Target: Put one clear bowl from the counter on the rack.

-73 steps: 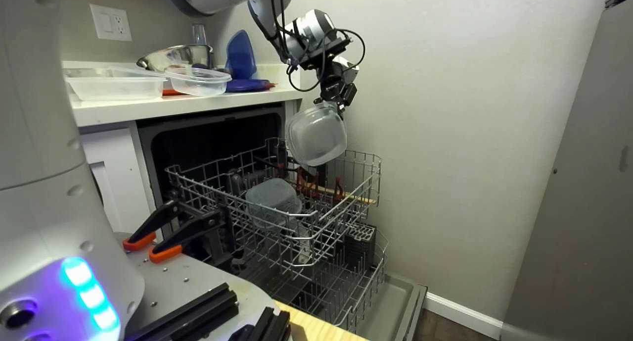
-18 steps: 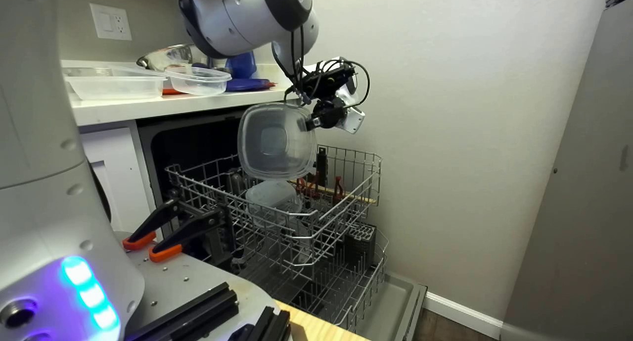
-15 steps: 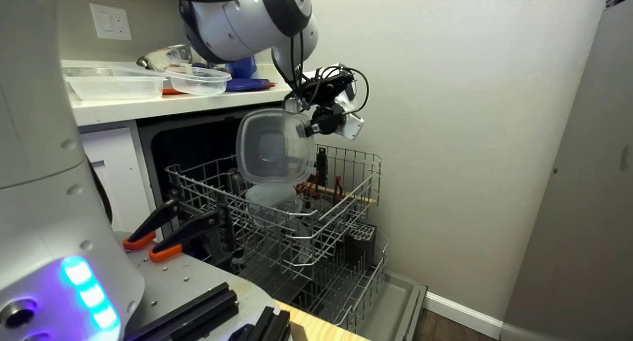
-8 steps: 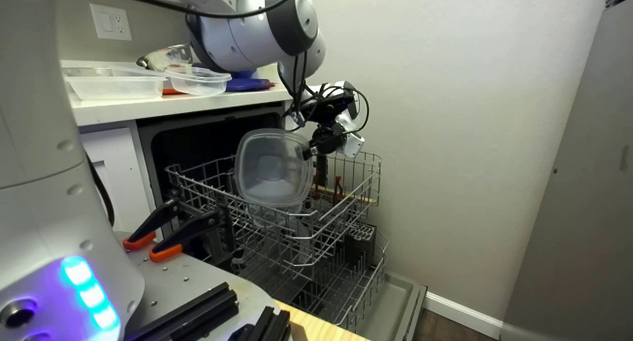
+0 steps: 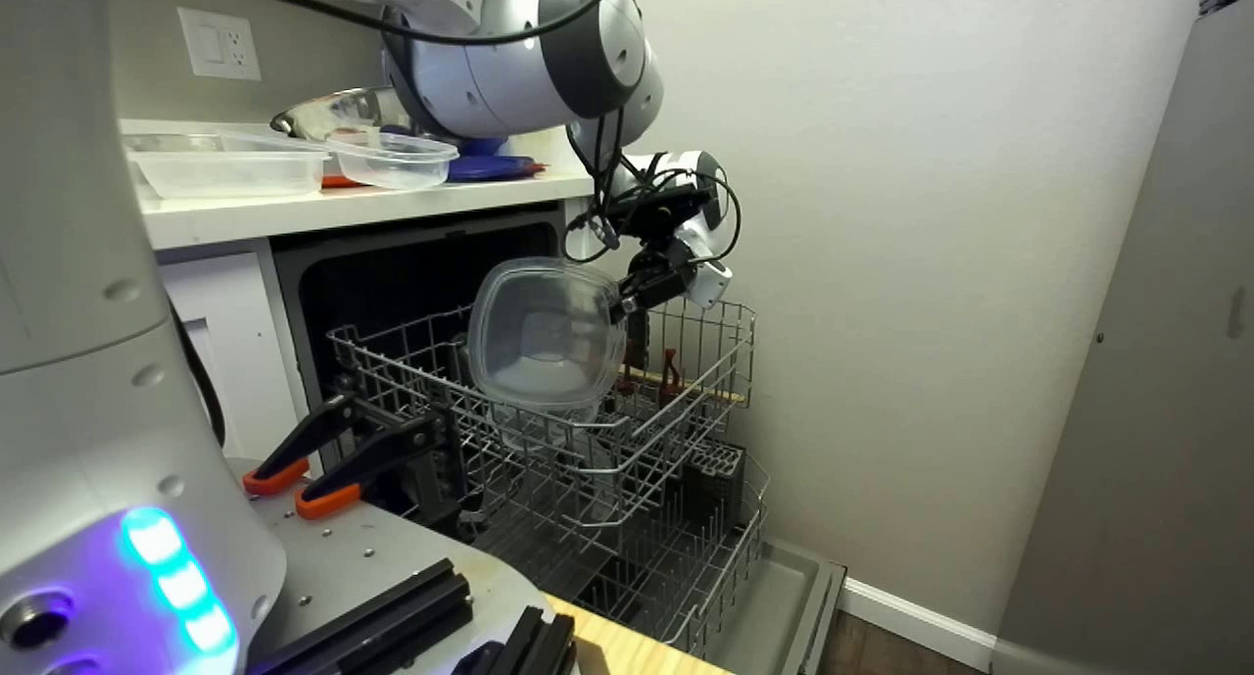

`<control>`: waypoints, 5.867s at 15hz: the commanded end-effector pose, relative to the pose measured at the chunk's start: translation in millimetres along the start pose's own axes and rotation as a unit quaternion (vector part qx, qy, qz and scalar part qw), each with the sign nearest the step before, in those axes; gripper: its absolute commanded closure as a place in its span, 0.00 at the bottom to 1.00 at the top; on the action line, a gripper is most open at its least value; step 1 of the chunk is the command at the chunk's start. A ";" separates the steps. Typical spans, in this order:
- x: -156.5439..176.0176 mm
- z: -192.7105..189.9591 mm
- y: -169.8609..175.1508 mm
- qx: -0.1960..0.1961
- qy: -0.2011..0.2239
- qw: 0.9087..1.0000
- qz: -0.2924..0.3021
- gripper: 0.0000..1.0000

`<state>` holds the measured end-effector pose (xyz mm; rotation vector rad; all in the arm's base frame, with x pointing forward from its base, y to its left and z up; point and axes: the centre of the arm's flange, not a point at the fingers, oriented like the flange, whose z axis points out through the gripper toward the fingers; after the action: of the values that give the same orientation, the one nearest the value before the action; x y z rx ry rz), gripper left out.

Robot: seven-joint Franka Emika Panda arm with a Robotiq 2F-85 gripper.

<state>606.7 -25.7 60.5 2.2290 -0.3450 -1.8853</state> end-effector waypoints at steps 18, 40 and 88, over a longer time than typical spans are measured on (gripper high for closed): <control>48.4 -6.8 -10.8 0.075 0.000 0.997 0.014 0.98; 83.9 -1.3 -15.3 0.111 0.037 0.971 0.207 0.69; -22.3 -37.3 -44.8 0.104 0.095 0.987 0.080 0.00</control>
<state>642.1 23.9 74.1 2.4083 -0.6941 -1.6051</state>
